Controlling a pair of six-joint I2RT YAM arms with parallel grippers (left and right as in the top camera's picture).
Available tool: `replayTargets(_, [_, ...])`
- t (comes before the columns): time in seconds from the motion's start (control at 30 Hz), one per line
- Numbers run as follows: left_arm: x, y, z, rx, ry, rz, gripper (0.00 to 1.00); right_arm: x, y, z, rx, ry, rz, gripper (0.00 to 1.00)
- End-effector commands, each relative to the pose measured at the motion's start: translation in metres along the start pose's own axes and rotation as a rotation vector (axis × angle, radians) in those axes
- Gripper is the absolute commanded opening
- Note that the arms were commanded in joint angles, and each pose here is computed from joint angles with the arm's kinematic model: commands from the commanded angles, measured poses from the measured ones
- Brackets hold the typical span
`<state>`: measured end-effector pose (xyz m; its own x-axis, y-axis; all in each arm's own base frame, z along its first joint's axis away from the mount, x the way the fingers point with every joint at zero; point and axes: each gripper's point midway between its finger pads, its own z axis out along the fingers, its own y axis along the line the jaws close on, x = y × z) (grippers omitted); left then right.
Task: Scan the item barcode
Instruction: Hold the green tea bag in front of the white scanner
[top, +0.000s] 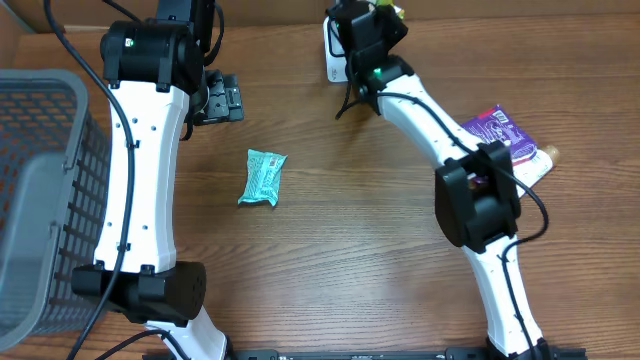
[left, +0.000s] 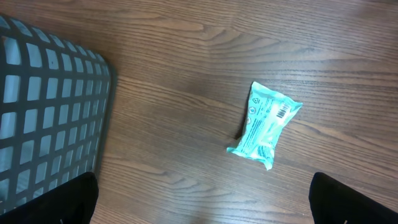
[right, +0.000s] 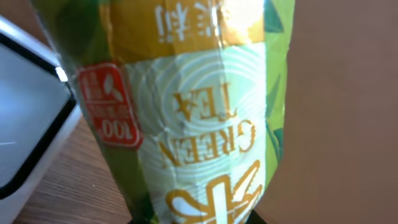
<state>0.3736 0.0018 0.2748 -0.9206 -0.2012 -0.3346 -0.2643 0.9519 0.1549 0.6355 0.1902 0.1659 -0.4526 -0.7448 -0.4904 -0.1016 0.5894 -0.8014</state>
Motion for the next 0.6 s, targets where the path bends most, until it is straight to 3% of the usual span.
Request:
replayTargets(0.0, [0.000, 0.000, 0.004, -0.009, 0.008, -0.014, 1.00, -0.011, -0.005, -0.002, 0.030, -0.028, -0.038, 0.04])
replayTargets(0.3, [0.000, 0.000, 0.004, -0.009, 0.008, -0.014, 0.99, 0.006, 0.032, 0.014, -0.017, -0.002, -0.084, 0.04])
replayTargets(0.57, [0.000, 0.000, 0.004, -0.009, 0.008, -0.014, 1.00, 0.004, 0.024, 0.014, 0.029, -0.001, -0.060, 0.04])
